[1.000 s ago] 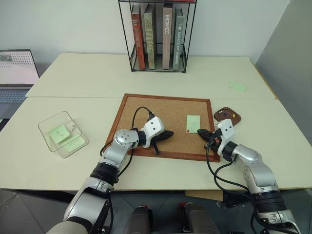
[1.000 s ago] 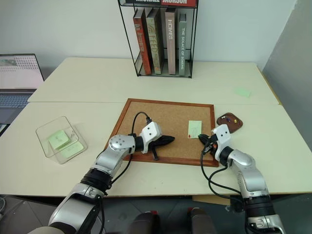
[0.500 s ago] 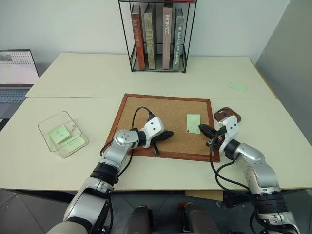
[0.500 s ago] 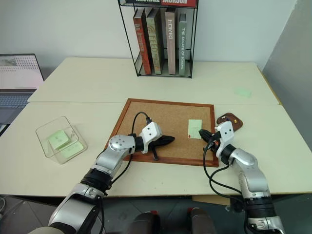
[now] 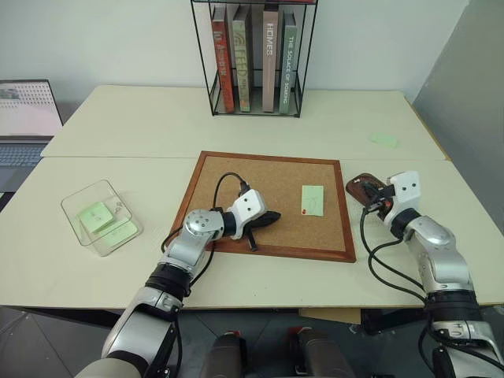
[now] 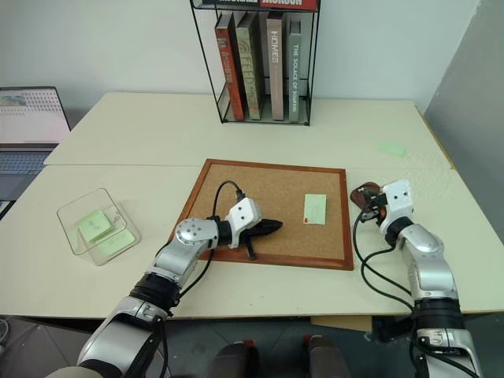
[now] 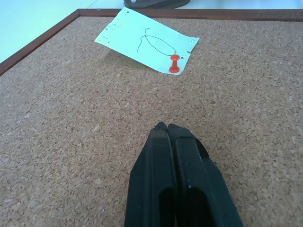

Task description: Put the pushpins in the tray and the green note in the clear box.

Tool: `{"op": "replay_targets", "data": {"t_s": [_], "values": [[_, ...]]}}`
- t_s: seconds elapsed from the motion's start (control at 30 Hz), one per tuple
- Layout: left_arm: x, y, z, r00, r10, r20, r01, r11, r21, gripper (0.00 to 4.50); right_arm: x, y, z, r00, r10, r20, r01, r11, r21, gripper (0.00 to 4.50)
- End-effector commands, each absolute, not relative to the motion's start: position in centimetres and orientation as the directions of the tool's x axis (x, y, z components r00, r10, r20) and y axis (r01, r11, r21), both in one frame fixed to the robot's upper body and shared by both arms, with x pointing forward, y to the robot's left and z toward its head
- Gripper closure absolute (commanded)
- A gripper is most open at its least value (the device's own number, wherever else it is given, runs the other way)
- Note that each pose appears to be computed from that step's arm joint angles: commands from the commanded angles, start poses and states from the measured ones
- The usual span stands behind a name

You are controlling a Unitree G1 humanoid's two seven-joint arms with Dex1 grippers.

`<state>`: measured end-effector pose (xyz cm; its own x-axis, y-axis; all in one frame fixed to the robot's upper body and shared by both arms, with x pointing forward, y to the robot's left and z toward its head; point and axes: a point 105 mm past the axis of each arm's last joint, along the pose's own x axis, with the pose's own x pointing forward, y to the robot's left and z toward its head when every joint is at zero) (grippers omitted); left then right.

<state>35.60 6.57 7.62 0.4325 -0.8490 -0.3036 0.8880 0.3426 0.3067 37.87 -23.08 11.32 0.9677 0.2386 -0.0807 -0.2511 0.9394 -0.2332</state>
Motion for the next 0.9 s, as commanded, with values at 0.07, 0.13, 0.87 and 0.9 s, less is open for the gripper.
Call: {"op": "replay_targets", "data": {"t_s": [0.07, 0.13, 0.87, 0.9], "values": [[35.0, 7.6, 4.8, 0.426, -0.811, -0.402, 0.901, 0.341, 0.269, 4.5, 38.8, -23.9, 12.0, 0.974, 0.211, -0.087, -0.228, 0.929, -0.292, 4.47], [35.0, 7.6, 4.8, 0.428, -0.81, -0.4, 0.9, 0.342, 0.27, 4.5, 39.0, -24.1, 11.6, 0.974, 0.197, -0.112, -0.222, 0.928, -0.3, 4.07], [35.0, 7.7, 4.7, 0.438, -0.805, -0.402, 0.896, 0.35, 0.275, 4.5, 39.1, -24.4, 14.2, 0.977, 0.211, 0.024, -0.2, 0.952, -0.232, 0.09], [35.0, 7.8, 4.7, 0.438, -0.804, -0.402, 0.896, 0.35, 0.275, 4.5, 38.8, -24.0, 14.4, 0.971, 0.236, 0.033, -0.224, 0.951, -0.216, 0.09]]}}
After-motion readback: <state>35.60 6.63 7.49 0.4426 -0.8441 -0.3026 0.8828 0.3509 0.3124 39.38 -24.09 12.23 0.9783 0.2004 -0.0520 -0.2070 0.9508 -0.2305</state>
